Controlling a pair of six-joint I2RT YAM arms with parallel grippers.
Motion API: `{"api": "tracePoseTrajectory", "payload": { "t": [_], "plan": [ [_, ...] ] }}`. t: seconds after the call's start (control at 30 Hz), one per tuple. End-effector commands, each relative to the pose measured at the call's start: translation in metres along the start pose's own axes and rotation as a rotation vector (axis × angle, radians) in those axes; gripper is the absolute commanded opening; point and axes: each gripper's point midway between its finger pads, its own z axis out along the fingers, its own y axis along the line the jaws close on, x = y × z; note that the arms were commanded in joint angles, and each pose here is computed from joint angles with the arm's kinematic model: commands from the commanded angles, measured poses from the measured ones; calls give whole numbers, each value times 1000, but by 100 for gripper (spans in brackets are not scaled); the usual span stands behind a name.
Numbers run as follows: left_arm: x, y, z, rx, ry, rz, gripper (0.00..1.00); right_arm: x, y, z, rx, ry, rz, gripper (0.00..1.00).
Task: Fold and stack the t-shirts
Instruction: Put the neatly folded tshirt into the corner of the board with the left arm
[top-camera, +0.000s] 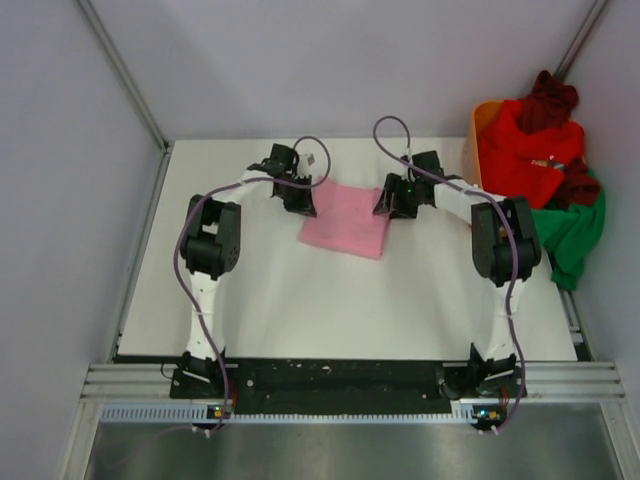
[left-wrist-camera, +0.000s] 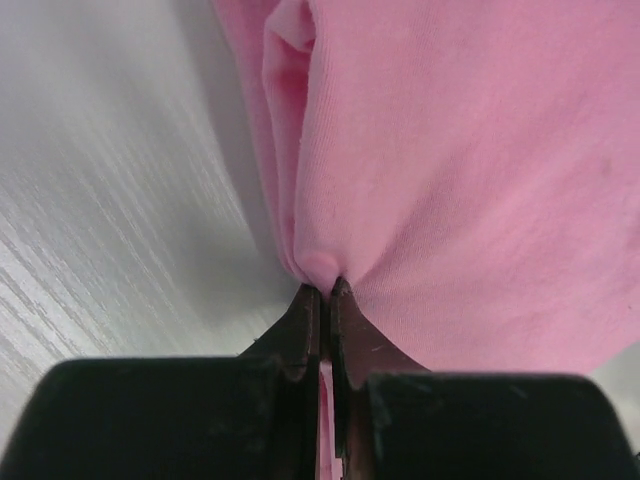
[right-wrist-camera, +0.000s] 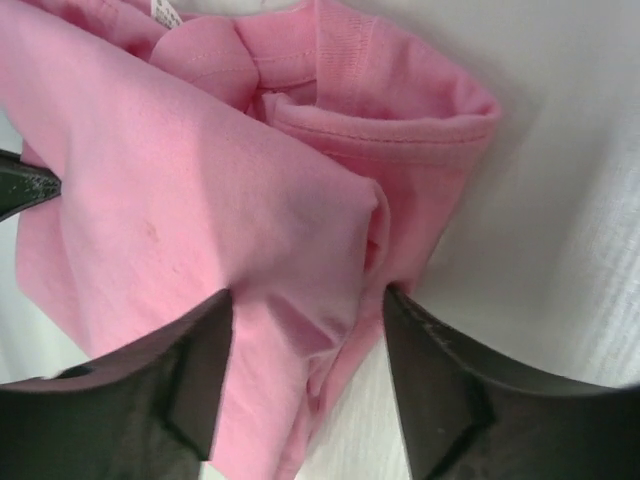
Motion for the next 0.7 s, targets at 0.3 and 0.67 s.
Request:
{"api": "tracePoseTrajectory", "payload": {
  "t": [0.3, 0.67],
  "plan": [
    [56, 83, -91, -166, 40, 42, 0, -17, 11, -103, 114, -148, -233, 99],
    [147, 196, -198, -513, 137, 64, 0, -13, 26, -138, 147, -178, -367, 99]
  ]
}}
